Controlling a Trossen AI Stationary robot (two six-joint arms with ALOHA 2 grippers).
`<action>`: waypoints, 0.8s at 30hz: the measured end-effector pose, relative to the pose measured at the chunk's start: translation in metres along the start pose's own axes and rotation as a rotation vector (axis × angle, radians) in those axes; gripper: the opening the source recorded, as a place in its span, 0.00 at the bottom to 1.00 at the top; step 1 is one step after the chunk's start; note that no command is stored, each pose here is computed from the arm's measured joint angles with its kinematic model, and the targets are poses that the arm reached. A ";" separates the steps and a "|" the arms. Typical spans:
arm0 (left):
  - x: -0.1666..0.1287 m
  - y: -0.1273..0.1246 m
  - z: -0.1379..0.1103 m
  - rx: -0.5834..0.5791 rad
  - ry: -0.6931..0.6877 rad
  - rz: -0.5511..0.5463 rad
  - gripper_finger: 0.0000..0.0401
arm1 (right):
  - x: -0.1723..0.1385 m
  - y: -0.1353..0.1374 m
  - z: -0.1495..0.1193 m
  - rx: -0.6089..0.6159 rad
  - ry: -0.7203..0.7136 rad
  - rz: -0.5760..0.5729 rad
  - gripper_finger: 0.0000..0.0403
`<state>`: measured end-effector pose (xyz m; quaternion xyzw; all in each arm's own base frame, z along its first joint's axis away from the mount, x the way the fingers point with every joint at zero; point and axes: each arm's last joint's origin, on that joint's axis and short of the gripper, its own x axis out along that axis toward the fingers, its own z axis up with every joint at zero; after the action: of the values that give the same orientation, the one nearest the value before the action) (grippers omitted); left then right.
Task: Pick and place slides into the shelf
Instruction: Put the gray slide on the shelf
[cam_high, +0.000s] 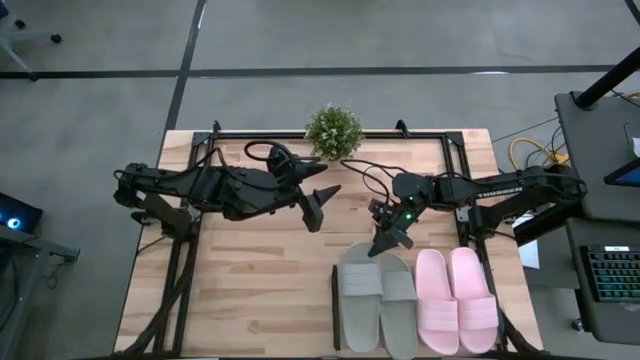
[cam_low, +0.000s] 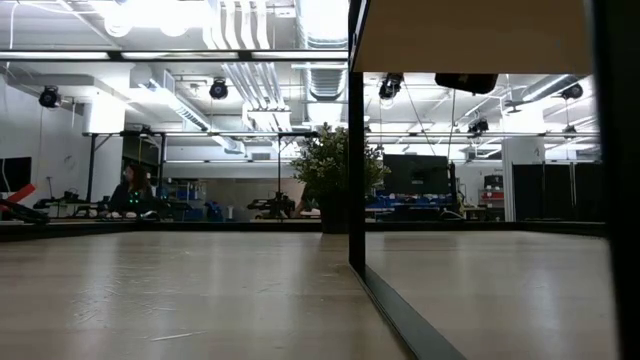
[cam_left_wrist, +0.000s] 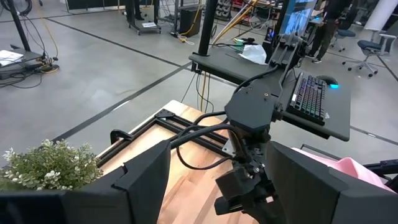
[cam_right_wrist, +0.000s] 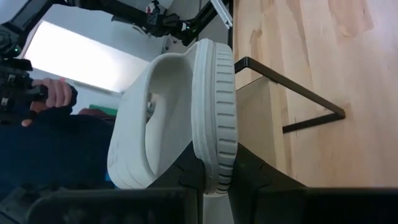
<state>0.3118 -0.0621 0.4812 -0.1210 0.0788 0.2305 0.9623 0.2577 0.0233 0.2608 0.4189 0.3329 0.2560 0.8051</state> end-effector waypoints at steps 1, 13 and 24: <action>0.000 0.000 0.000 0.000 0.000 0.000 0.62 | 0.000 0.000 0.000 -0.003 0.001 0.000 0.08; 0.001 0.001 0.001 -0.004 -0.002 0.002 0.62 | 0.001 0.004 0.001 -0.075 -0.016 0.027 0.08; 0.002 0.002 0.001 -0.006 -0.001 -0.001 0.62 | 0.004 0.002 0.002 -0.097 -0.008 0.038 0.08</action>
<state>0.3128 -0.0587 0.4815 -0.1238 0.0776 0.2305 0.9620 0.2614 0.0259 0.2627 0.3866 0.3089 0.2853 0.8208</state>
